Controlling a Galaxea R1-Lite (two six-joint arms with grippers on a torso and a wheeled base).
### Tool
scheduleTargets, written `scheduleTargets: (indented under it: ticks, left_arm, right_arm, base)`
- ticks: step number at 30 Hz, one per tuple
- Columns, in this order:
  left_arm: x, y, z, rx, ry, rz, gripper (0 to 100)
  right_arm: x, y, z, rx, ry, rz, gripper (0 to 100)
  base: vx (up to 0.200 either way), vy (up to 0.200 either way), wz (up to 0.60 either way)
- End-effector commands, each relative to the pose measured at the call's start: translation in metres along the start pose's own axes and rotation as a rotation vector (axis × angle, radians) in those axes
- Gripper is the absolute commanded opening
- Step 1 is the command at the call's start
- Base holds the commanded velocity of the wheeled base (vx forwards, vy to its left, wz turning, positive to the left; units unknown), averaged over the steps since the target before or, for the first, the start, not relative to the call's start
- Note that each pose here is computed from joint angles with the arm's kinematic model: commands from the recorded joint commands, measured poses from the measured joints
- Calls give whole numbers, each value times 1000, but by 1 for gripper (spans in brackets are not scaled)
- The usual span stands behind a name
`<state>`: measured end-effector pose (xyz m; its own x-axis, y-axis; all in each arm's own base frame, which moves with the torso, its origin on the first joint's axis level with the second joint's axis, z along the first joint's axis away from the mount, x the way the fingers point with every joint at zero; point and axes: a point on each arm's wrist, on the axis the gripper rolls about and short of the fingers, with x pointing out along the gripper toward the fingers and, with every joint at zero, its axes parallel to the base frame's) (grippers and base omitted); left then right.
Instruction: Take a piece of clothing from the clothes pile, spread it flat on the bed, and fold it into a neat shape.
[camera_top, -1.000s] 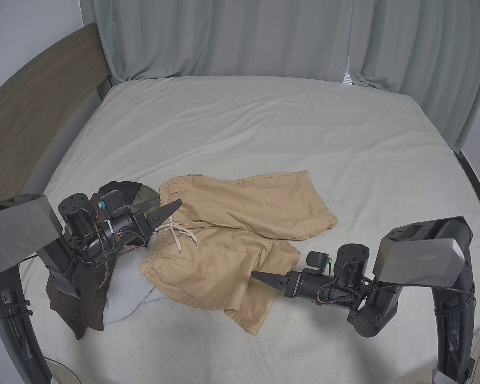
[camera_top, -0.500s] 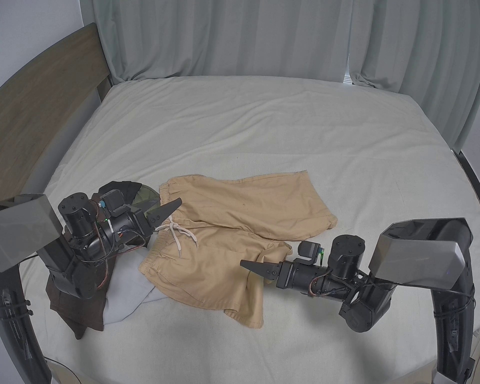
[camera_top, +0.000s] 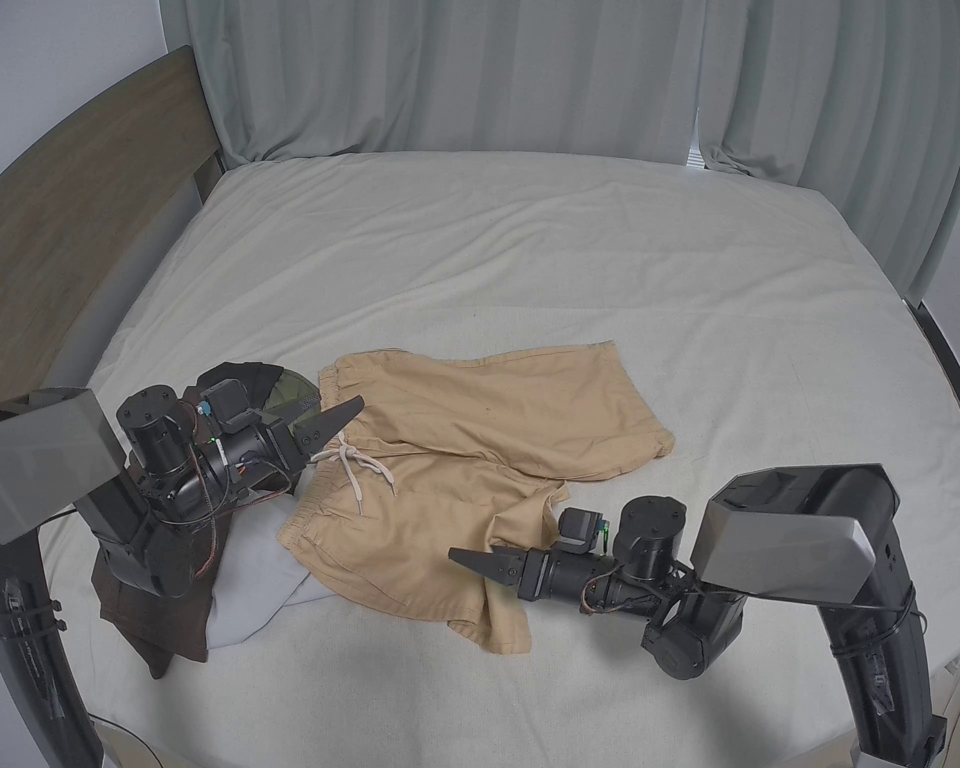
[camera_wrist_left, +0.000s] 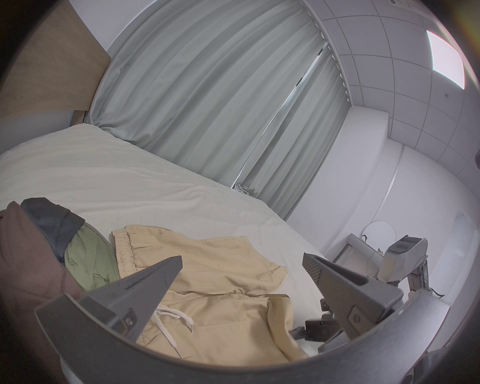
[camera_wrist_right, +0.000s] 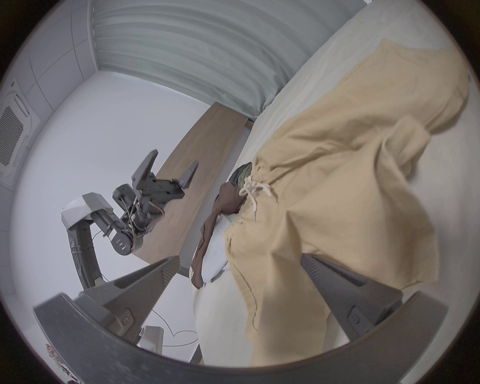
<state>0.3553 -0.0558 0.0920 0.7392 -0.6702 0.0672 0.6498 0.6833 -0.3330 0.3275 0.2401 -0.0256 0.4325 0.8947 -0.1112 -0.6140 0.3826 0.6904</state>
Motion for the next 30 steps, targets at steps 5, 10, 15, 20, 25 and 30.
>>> scheduleTargets:
  ticks: [5,10,15,20,25,30]
  left_arm:
    - [0,1,0,-1,0,2,100]
    - [0,1,-1,-2,1,2,100]
    - [-1,1,1,1,-4,5,100]
    - [-2,2,2,2,-5,8,100]
    - [-2,2,2,2,-6,8,100]
    - [-2,2,3,3,-7,7,100]
  right_arm:
    - [4,-13,-22,27,47,-28,100]
    - [-1,-11,-22,29,44,-42,100]
    - [-22,7,-1,-35,4,-66,100]
    - [-55,22,17,-97,-18,-103,100]
    - [-78,21,25,-152,-26,-153,100]
    - [-107,-4,25,-225,-10,-254,100]
  base:
    - [0,0,0]
    - [0,0,0]
    - [0,0,0]
    - [0,0,0]
    - [0,0,0]
    - [0,0,0]
